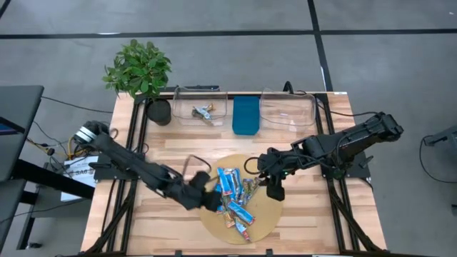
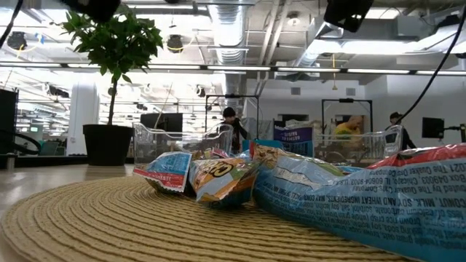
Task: Pick and place Granola Bars by type
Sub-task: Put the yellow granola bar into the left transparent bin
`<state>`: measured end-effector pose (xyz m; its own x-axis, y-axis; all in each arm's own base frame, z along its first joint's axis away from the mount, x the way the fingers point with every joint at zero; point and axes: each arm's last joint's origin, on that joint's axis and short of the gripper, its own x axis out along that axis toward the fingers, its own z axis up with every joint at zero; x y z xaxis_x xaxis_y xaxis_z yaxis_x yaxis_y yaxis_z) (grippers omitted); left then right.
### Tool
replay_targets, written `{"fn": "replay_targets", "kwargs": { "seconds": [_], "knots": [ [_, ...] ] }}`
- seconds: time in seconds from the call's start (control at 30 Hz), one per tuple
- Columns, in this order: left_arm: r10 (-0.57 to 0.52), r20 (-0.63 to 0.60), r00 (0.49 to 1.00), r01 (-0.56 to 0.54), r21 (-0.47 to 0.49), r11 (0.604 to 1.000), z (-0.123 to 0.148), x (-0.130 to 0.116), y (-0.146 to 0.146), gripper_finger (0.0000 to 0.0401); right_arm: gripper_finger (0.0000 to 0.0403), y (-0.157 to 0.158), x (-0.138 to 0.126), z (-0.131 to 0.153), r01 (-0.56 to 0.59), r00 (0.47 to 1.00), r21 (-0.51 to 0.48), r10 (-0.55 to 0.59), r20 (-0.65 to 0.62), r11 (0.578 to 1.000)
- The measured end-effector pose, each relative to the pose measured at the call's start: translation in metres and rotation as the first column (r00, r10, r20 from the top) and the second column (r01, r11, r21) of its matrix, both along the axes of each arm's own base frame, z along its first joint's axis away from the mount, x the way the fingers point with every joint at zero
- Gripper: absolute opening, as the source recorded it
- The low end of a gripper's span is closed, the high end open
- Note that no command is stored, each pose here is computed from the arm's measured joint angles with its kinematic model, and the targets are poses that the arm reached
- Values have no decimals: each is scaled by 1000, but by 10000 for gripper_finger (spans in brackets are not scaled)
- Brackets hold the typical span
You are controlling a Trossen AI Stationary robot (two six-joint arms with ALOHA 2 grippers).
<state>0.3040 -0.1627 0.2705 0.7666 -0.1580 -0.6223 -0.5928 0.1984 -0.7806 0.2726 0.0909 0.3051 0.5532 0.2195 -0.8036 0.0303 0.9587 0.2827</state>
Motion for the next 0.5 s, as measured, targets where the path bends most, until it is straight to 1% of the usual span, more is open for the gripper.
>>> {"fn": "replay_targets", "kwargs": {
  "seconds": [0.13,0.2,0.33,0.5],
  "knots": [
    [69,-27,997,-72,-90,993,-30,19,-14,114,127,-1,-3,-2,-35,999,-47,33,-29,998],
    [102,-43,994,-106,-124,987,-47,28,-20,114,128,-2,-5,-4,-34,998,-71,30,-53,997],
    [145,-104,984,-159,-134,978,-68,42,-30,114,130,-2,-10,-6,-21,996,-129,10,-87,991],
    [161,-267,950,-185,-66,981,-86,52,-36,114,128,-1,-15,-9,-16,993,-196,-8,-119,981]
  ]
}}
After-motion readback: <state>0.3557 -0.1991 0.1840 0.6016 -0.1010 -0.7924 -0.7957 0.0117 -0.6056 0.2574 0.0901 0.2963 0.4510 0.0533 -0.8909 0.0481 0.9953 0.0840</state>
